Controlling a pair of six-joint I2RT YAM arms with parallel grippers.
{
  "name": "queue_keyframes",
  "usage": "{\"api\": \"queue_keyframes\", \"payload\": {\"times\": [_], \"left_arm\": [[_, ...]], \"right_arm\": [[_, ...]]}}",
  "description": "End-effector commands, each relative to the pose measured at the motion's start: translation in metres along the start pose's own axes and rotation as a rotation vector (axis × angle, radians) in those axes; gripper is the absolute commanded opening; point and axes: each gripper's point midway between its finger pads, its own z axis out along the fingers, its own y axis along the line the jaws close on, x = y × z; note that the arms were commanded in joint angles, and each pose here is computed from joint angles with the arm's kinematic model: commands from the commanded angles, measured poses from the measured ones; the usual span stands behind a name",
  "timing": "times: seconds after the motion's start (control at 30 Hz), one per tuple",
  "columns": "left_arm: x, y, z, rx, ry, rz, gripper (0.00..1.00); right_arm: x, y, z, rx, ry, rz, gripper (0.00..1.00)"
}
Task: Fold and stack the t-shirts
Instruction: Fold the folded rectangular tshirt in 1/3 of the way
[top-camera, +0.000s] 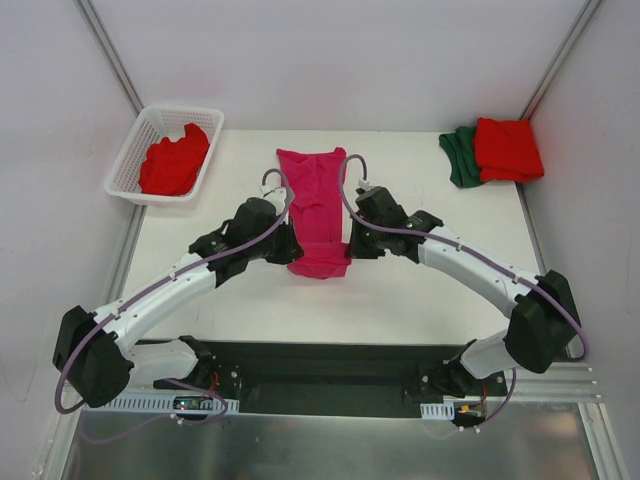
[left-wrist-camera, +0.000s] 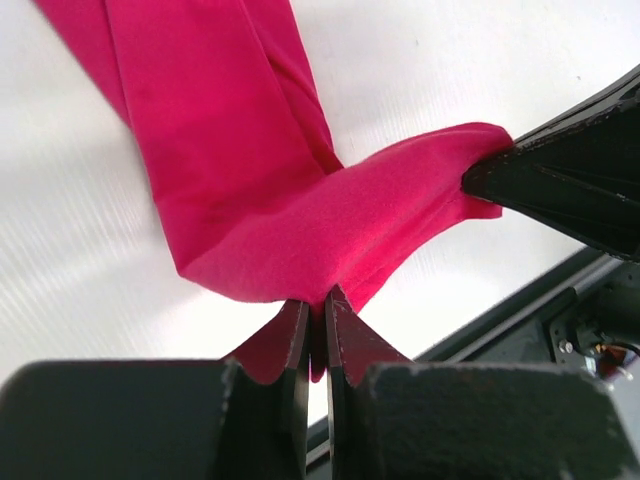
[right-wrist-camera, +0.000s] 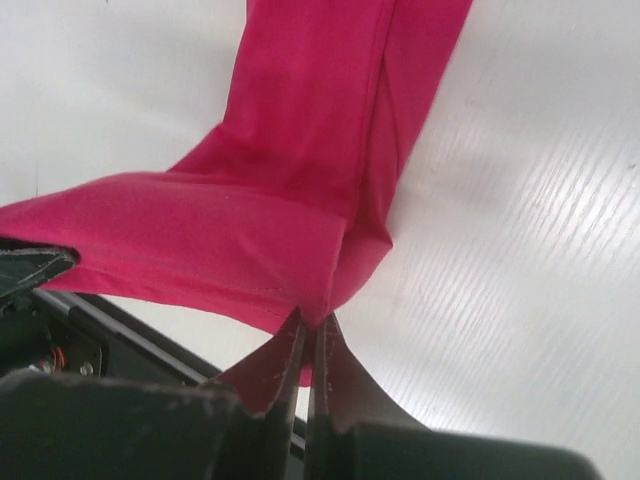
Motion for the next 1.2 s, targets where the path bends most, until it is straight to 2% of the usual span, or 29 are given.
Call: {"api": "queue_keyframes", "payload": {"times": [0.0,0.5,1.17], "left_arm": [[-0.042,0.008,0.006,-0.040,-0.089,0.061,0.00],[-0.114,0.054,0.025,-0.130,-0.175,0.069,0.00],[-0.135,0.106,0.085,-0.184,-0.124,0.023,0.00]], "right_arm": [[-0.030,-0.003,0.007,0.001,-0.017,-0.047,0.01],[-0.105,-0.009,0.048,-0.062,-0.034,-0.028,0.01],[-0.154,-0.049,0.090,-0.053,-0.031,0.038,0.01]]}}
